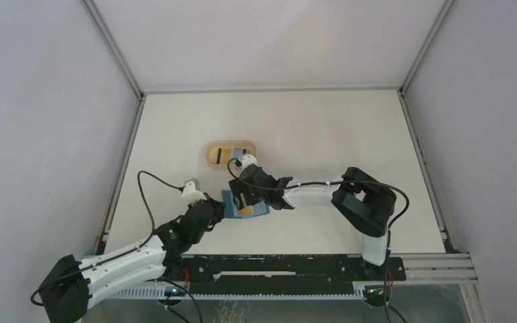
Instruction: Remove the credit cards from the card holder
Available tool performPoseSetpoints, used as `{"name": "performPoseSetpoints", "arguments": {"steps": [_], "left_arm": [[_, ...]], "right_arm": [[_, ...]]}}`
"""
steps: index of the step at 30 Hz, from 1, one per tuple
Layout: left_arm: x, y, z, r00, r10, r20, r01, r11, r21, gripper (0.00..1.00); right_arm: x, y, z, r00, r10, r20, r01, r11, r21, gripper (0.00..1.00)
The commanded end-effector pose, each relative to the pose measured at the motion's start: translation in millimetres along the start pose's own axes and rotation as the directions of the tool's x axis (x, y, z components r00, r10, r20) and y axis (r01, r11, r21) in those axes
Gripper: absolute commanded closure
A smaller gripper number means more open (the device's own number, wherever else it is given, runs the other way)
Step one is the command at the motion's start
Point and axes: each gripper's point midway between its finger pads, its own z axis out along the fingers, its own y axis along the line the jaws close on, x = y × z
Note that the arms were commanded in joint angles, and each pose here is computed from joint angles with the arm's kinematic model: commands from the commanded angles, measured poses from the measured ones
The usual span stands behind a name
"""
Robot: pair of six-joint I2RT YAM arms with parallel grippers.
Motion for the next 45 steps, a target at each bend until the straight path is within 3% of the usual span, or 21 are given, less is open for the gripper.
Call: {"name": "performPoseSetpoints", "arguments": {"steps": [1, 4, 7, 12, 21, 25, 28, 30, 33, 39, 45], "left_arm": [[-6, -3, 2, 0.999, -0.020, 0.035, 0.020, 1.000, 0.008, 1.00], [-5, -1, 3, 0.999, -0.015, 0.034, 0.015, 1.000, 0.003, 1.00], [-4, -2, 2, 0.999, -0.017, 0.030, 0.016, 1.000, 0.005, 1.00], [-3, -1, 3, 0.999, -0.014, 0.028, 0.014, 1.000, 0.002, 1.00], [-3, -1, 3, 1.000, -0.001, 0.025, 0.001, 1.000, -0.001, 1.00], [-3, -1, 3, 1.000, 0.001, 0.023, -0.001, 1.000, 0.001, 1.00], [-3, 0, 3, 1.000, -0.001, 0.027, 0.001, 1.000, 0.000, 1.00], [-2, 2, 2, 1.000, 0.000, 0.027, 0.000, 1.000, -0.004, 1.00], [-3, 3, 1, 0.999, -0.008, 0.033, 0.008, 1.000, 0.001, 1.00], [-2, 4, 2, 0.999, -0.006, 0.032, 0.006, 1.000, -0.002, 1.00], [-3, 3, 1, 0.999, -0.009, 0.033, 0.009, 1.000, 0.005, 1.00]], "right_arm": [[12, -19, -5, 0.993, -0.106, -0.059, 0.110, 0.991, 0.080, 0.15], [7, -16, -3, 0.986, -0.149, -0.072, 0.156, 0.982, 0.102, 0.12], [6, -19, -2, 0.977, -0.195, -0.087, 0.207, 0.964, 0.164, 0.01], [-10, -16, -4, 0.973, -0.227, -0.035, 0.230, 0.953, 0.199, 0.00], [-92, -13, -35, 0.948, -0.204, 0.244, 0.136, 0.953, 0.270, 0.00], [-104, 1, -48, 0.934, -0.168, 0.316, 0.118, 0.978, 0.170, 0.00], [-81, 22, -48, 0.963, -0.036, 0.268, 0.071, 0.990, -0.121, 0.00], [-59, 39, -56, 0.977, 0.048, 0.209, 0.027, 0.941, -0.338, 0.00], [-35, 51, -67, 0.986, 0.126, 0.113, -0.049, 0.852, -0.521, 0.00], [-17, 62, -68, 0.968, 0.245, -0.056, -0.220, 0.720, -0.658, 0.06], [-4, 61, -53, 0.937, 0.317, -0.148, -0.336, 0.699, -0.631, 0.14]]}}
